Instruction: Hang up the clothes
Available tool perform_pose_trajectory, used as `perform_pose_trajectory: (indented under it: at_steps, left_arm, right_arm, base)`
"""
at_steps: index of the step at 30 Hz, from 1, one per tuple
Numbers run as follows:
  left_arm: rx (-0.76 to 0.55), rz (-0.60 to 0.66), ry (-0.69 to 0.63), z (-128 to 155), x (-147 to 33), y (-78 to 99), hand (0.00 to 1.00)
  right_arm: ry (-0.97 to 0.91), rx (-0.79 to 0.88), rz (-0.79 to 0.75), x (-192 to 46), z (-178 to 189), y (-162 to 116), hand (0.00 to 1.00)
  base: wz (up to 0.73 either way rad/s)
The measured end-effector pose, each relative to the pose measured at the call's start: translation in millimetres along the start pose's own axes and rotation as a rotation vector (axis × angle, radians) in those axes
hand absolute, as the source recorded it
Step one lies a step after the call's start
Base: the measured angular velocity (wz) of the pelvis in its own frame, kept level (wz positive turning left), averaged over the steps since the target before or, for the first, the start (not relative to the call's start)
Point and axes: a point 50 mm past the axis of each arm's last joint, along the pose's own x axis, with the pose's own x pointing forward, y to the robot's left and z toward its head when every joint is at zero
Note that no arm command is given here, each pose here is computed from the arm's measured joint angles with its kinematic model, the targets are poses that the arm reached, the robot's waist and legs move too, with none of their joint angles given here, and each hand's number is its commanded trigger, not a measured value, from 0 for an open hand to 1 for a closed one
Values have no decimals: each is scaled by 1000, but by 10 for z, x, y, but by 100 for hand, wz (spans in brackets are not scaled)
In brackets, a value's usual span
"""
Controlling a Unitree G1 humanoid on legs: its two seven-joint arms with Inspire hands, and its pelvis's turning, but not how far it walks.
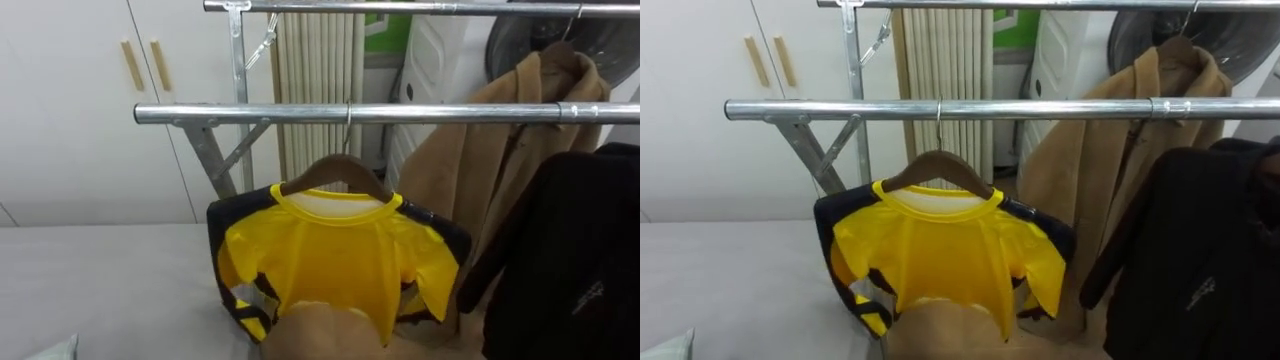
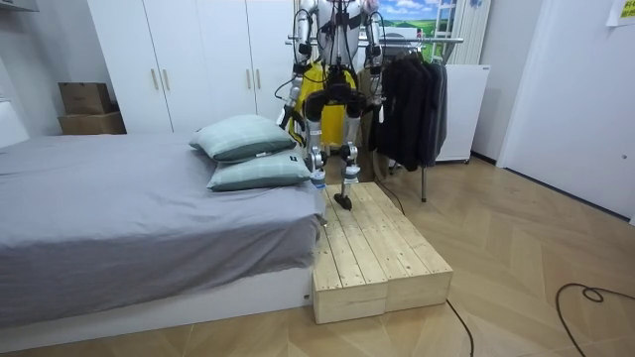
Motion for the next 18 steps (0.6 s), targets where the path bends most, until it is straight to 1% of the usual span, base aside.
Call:
perform_pose_trajectory:
  at_steps: [5, 6, 9, 10, 12, 14, 18]
  left_arm:
    - [-3, 1, -52, 115, 6, -2, 0]
    - [5, -2, -72, 135, 5, -7, 0]
    - [12, -11, -117, 220, 2, -28, 0]
    - [23, -21, -139, 261, 0, -37, 0]
    - [68, -45, -203, 416, -5, -59, 0]
    - [67, -74, -241, 526, -15, -84, 0]
    - [87, -130, -272, 595, -27, -125, 0]
  right_arm:
    - [-35, -125, 15, 36, 157, 33, 0]
    - [-50, -177, 22, 48, 219, 52, 0]
    - [-68, -247, 30, 60, 296, 59, 0]
    - [-81, -300, 30, 67, 346, 66, 0]
    - [-118, -364, 36, 86, 487, 105, 0]
    - [-135, -373, 42, 96, 560, 141, 0]
    - [-179, -352, 31, 121, 781, 192, 0]
  base:
    - [32]
    - [34]
    - [57]
    - [69]
    - [120]
    - [161]
    - [161]
